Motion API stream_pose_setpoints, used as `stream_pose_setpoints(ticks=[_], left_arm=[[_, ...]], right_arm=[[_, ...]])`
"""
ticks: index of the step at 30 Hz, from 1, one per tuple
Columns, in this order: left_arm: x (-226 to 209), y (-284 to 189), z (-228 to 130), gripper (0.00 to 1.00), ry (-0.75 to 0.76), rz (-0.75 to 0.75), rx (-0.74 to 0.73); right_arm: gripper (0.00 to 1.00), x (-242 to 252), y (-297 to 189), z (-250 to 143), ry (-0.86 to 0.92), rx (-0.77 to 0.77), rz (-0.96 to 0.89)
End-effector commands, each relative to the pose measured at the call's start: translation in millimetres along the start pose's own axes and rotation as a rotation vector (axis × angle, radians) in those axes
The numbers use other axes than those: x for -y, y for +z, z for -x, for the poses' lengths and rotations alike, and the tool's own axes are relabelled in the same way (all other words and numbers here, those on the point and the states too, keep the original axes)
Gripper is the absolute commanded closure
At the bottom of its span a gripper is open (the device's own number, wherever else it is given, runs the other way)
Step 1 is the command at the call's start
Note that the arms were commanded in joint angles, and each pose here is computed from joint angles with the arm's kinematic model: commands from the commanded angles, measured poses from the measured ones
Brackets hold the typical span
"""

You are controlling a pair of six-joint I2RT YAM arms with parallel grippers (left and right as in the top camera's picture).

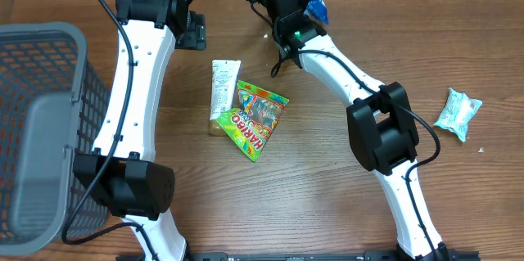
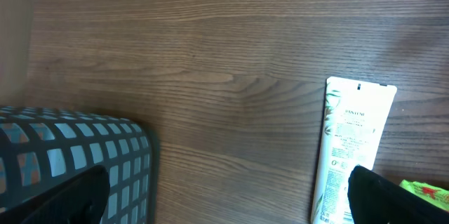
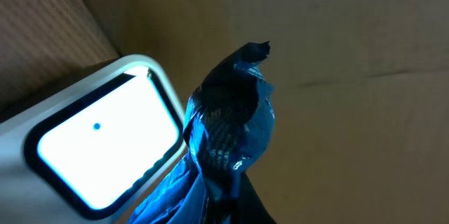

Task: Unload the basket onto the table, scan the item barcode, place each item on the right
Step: 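Hold the Oreo pack in front of the scanner window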

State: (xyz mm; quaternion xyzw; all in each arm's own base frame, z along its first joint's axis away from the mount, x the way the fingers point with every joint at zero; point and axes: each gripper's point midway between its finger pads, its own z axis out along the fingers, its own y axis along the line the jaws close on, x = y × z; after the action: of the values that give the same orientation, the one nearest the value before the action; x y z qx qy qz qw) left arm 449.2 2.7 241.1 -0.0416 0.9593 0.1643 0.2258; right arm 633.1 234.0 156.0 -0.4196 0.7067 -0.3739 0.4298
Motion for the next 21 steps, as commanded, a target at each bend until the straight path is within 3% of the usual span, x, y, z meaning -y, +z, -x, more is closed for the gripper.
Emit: stream_pose_setpoints(ticks=[1,21], left_arm=[[3,5,0,0.00,0.025,0.011,-0.007],[3,5,0,0.00,0.025,0.012,-0.007]], right_arm=[[0.96,18,3,5,-0.022,0.042,-0.033],[0.96,35,17,-6,-0.037,0.072,-0.048]])
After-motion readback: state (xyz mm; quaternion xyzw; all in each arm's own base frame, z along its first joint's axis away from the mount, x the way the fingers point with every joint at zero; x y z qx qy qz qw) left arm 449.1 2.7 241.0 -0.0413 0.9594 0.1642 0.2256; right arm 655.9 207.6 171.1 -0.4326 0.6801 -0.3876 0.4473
